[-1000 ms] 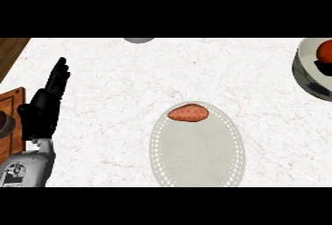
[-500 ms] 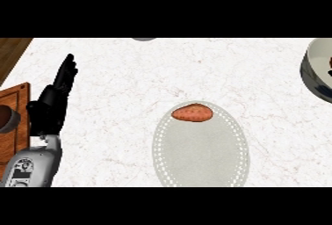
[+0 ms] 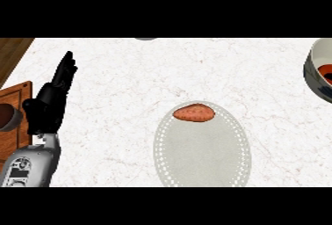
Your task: Pick the tomato from the placemat and place it in the bowl
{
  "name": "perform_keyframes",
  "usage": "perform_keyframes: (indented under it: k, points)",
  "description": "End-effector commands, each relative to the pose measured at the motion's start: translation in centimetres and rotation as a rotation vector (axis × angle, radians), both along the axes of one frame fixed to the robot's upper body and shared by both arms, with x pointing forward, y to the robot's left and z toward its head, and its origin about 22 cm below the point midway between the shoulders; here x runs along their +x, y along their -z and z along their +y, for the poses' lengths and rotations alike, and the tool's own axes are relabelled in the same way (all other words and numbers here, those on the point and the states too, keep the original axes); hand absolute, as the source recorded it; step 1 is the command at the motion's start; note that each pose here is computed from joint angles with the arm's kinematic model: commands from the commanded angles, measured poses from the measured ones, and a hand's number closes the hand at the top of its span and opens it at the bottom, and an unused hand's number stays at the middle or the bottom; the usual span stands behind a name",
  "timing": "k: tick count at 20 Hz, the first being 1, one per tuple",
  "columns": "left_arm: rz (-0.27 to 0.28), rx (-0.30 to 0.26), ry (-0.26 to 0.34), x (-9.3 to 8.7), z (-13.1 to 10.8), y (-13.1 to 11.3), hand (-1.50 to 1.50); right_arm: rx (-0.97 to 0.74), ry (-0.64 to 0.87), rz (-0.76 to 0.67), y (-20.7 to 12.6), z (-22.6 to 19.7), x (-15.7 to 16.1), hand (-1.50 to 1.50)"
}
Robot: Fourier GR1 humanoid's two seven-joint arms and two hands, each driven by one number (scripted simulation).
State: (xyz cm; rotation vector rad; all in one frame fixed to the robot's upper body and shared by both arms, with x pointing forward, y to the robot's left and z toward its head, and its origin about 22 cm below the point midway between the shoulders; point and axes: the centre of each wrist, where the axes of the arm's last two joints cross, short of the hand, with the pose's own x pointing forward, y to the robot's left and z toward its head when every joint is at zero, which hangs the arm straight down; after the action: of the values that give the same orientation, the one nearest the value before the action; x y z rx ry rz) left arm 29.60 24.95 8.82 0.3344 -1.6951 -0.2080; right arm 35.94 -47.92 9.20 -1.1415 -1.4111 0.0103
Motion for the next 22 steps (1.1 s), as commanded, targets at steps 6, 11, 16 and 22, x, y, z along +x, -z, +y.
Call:
perform_keyframes:
  k: [6,11,16,22]
  points:
    - [0.005,-0.001,-0.024,0.4,0.3,0.1,0.00,0.128,-0.015,-0.178,-1.4,-3.0,-1.8,-1.50]
    - [0.012,0.001,-0.026,-0.5,1.5,0.3,0.00,0.217,-0.025,-0.219,-0.8,-6.3,-5.4,-1.50]
    - [0.025,0.003,-0.051,-0.5,1.1,1.6,0.00,0.292,-0.119,-0.280,-0.2,-8.7,-8.7,-1.50]
    - [0.023,0.000,-0.062,-0.9,1.1,0.7,0.00,0.313,-0.216,-0.241,3.1,-9.5,-12.1,-1.50]
